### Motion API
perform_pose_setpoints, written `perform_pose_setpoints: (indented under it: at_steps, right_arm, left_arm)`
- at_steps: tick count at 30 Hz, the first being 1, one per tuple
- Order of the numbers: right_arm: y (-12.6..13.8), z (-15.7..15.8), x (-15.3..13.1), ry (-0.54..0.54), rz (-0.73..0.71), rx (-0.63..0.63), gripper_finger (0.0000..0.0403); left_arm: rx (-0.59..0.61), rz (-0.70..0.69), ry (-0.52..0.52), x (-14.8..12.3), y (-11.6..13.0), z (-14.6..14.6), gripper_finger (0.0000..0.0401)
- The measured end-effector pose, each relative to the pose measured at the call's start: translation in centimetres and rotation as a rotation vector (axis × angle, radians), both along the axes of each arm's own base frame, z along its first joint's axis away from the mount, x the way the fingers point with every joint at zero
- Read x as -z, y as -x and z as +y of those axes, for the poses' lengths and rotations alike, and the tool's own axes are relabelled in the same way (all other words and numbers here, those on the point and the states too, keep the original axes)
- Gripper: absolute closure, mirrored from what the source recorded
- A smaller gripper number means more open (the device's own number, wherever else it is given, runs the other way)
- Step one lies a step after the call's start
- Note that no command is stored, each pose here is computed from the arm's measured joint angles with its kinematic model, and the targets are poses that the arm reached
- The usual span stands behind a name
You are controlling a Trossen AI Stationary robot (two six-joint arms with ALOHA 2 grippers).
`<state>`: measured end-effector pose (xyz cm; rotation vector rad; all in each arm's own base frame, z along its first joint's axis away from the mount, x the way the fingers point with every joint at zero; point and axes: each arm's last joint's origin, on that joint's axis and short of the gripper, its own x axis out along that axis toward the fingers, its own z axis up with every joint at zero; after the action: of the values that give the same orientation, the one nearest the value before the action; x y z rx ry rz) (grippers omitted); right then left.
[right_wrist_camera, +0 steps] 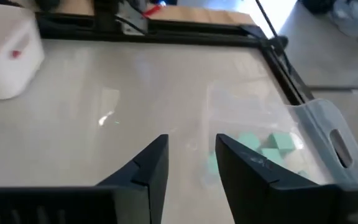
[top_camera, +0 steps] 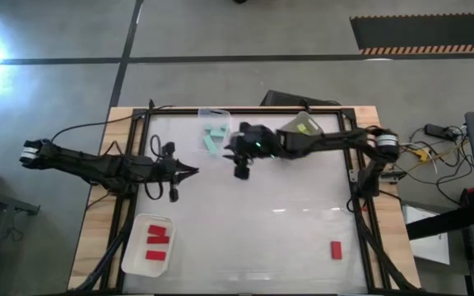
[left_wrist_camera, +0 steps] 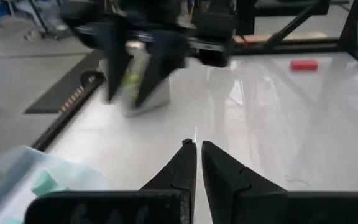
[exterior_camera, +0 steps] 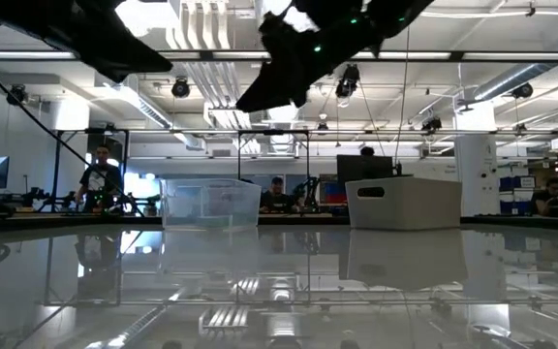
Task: Sort & place blocks by color
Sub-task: Put the red block into the white bin
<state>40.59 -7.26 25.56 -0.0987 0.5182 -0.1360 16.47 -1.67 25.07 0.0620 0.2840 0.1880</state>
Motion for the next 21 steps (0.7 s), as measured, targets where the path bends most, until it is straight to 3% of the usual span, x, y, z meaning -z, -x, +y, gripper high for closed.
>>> perform_pose_setpoints:
  at_steps: [6,10,17,21]
  right_arm:
    - [4.9,3.0,-2.2,-0.025,-0.039,0.033,0.0284]
    - [8.6,4.9,-3.2,-0.117,-0.025,-0.007,0.0289]
    - [13.0,5.5,-3.7,-0.3,-0.022,0.086,0.0285]
    - [13.8,5.4,-4.2,-0.209,-0.119,0.127,0.0298]
  left_arm:
    - [0.003,-0.082,-0.004,-1.2,1.4,0.3,0.0391]
    - [0.004,-0.101,0.026,-1.4,1.7,0.3,0.0391]
    - [-0.018,-0.071,0.007,-1.0,1.2,0.3,0.0391]
    - [-0.016,-0.044,-0.044,-0.7,0.7,0.2,0.0391]
